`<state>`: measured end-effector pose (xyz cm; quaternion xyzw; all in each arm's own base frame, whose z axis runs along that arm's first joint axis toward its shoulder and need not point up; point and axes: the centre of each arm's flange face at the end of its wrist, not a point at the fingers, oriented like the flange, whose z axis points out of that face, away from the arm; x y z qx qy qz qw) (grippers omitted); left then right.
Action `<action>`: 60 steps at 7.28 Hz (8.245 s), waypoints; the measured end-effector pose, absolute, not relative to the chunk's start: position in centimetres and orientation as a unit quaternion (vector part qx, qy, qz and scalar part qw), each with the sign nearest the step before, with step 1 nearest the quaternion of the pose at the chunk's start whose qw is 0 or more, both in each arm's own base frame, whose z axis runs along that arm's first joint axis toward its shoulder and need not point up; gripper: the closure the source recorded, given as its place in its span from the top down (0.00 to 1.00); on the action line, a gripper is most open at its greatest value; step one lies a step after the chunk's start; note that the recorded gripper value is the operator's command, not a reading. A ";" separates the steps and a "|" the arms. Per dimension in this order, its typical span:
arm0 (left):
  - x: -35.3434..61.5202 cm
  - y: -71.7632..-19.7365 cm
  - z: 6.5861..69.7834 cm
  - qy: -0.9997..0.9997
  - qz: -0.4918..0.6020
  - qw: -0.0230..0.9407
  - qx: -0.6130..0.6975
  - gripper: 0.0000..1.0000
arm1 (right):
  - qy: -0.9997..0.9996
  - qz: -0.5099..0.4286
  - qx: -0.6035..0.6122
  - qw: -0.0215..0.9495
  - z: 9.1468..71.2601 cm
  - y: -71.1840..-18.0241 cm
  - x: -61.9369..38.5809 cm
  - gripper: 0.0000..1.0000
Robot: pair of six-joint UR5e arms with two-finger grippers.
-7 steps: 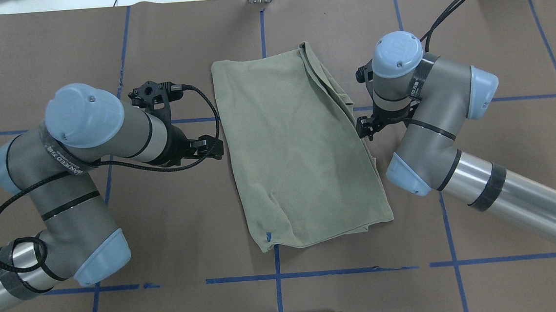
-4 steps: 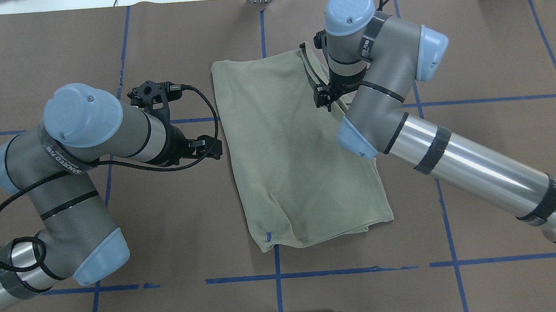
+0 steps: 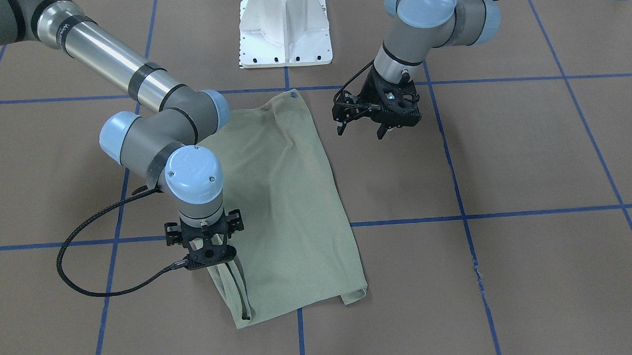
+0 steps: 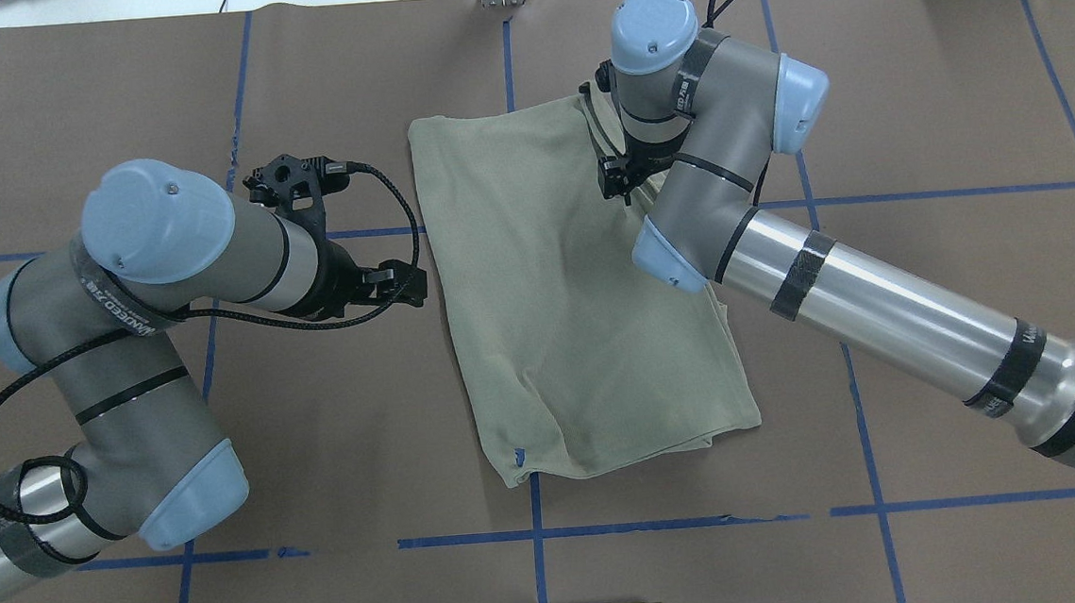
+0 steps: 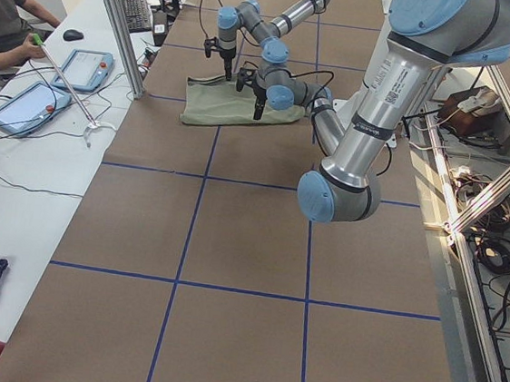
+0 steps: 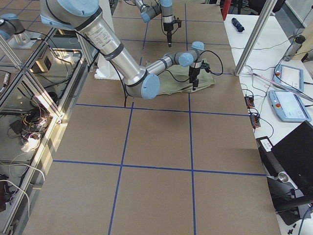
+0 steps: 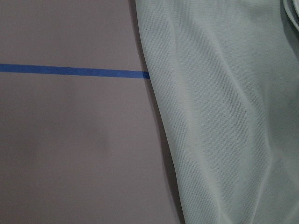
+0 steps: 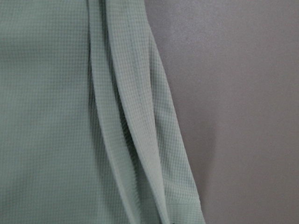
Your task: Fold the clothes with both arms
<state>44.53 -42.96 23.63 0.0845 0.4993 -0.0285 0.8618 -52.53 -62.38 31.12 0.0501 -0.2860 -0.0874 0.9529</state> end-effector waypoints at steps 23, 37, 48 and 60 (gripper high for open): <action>62.0 -30.3 20.9 0.466 -0.267 0.827 -0.164 0.39 | -0.384 -0.056 0.060 0.920 28.7 -56.0 -37.6 1.00; 53.3 -26.8 21.2 0.476 -0.236 0.832 -0.158 0.00 | -0.409 0.168 -0.103 0.891 25.4 -38.2 -47.6 1.00; 53.7 -26.4 21.3 0.474 -0.234 0.834 -0.158 0.00 | -0.343 0.259 -0.110 0.896 30.5 -22.9 -55.8 0.16; 54.1 -25.6 21.1 0.475 -0.228 0.834 -0.162 0.00 | -0.360 0.272 -0.103 0.886 29.0 -25.2 -54.8 0.00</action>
